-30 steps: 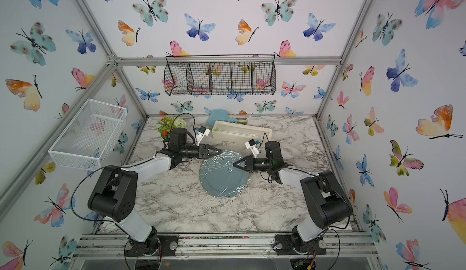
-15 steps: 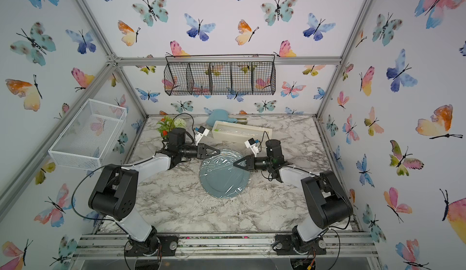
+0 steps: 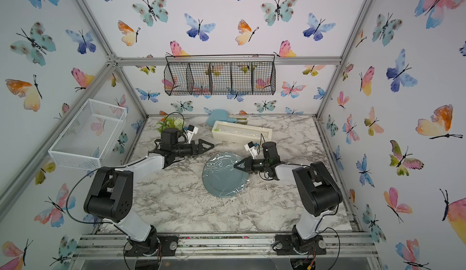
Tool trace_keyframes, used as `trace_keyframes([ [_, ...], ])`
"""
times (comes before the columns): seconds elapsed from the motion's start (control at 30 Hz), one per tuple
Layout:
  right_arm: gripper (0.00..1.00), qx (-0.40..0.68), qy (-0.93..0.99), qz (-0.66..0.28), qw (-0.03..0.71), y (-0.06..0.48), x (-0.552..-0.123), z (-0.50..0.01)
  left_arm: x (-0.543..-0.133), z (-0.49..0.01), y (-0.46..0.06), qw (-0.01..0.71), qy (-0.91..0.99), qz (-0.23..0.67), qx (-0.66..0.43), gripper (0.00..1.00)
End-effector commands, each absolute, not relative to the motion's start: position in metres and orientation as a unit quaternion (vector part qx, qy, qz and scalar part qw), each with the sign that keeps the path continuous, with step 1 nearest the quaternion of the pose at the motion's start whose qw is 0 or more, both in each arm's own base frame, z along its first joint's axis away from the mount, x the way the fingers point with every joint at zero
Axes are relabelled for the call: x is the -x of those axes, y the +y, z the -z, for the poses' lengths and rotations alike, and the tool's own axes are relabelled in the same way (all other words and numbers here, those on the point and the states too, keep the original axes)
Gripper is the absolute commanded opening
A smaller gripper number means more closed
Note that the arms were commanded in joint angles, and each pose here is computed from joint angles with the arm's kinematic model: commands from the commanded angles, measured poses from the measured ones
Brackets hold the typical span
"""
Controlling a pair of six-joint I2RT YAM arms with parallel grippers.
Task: Wrap the plate with plastic wrap
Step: Place the plate at the center of the board.
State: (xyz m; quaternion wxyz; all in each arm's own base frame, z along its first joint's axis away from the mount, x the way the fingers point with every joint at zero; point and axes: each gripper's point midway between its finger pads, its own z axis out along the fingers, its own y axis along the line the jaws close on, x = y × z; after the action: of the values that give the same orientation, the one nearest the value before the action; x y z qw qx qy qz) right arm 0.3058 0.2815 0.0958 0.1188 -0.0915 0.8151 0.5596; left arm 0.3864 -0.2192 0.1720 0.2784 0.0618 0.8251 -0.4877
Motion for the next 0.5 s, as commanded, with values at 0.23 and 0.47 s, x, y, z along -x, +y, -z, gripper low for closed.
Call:
trace_keyframes([
  [0.23, 0.02, 0.091, 0.856, -0.488, 0.148, 0.282, -0.358, -0.05, -0.366, -0.186, -0.176, 0.385, 0.846, 0.369, -0.006, 0.98],
  [0.47, 0.31, 0.075, 0.913, -0.386, 0.111, 0.254, -0.35, 0.0, -0.35, -0.199, -0.148, 0.449, 0.839, 0.306, 0.015, 0.98],
])
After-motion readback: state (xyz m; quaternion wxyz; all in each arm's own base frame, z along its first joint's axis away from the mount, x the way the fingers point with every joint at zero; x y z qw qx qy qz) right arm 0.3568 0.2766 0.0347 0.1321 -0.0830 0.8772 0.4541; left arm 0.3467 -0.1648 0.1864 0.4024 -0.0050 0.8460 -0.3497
